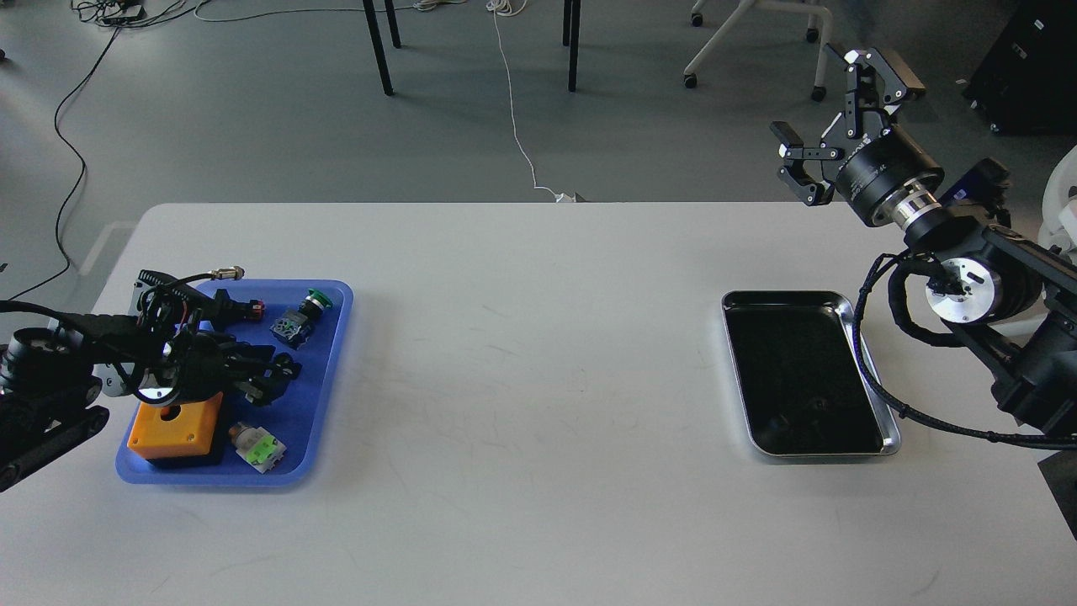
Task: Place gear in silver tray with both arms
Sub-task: 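Grasp a second small black gear with the left gripper, then lift the gear and carry it toward the table center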
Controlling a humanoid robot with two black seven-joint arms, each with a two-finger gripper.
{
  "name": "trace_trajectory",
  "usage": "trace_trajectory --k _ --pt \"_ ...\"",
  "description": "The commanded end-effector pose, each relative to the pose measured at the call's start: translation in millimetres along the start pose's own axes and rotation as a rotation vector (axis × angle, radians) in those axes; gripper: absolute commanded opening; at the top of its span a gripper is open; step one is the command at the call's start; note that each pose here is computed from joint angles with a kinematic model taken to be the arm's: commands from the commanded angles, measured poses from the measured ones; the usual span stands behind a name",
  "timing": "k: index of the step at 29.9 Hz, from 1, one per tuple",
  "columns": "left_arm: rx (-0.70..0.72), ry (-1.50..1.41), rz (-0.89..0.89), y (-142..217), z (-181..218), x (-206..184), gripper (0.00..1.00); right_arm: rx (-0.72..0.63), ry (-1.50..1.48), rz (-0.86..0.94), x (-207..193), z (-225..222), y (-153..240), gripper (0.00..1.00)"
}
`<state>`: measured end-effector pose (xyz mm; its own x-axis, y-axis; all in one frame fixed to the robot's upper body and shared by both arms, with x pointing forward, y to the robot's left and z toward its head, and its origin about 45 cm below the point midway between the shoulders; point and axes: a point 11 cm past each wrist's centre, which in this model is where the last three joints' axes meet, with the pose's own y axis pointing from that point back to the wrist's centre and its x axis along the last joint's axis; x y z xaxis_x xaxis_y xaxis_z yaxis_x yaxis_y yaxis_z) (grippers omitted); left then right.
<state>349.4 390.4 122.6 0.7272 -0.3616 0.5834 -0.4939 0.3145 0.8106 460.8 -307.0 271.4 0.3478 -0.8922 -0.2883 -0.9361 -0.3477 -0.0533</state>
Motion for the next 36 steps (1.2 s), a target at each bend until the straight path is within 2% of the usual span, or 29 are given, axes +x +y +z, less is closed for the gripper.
trace_trajectory --k 1,4,7,16,24,27,31,33,36 --pt "-0.015 -0.001 0.000 0 2 0 0.40 0.002 0.000 0.000 0 -1 0 0.98" --pt "-0.030 -0.001 -0.001 1 3 0 0.31 0.009 -0.001 0.002 1 -4 0 0.98" --pt "-0.030 0.000 0.001 1 3 0 0.28 0.011 -0.004 0.001 0 -4 0 0.98" --pt "-0.025 0.008 0.029 11 -3 10 0.27 0.011 -0.001 0.002 1 -4 0 0.98" --pt "-0.072 -0.044 0.066 64 -2 24 0.27 0.011 0.001 0.002 1 -5 0 0.98" --pt "-0.098 -0.088 0.105 80 9 45 0.27 0.008 0.001 0.000 1 -4 0 0.98" --pt "-0.165 -0.181 0.214 90 39 100 0.27 0.012 0.004 0.001 2 -7 0 0.98" --pt "-0.206 -0.201 0.251 85 55 121 0.27 0.016 0.007 0.006 4 -10 1 0.98" --pt "-0.323 -0.239 0.278 61 101 145 0.27 0.018 0.017 0.008 8 -14 5 0.98"
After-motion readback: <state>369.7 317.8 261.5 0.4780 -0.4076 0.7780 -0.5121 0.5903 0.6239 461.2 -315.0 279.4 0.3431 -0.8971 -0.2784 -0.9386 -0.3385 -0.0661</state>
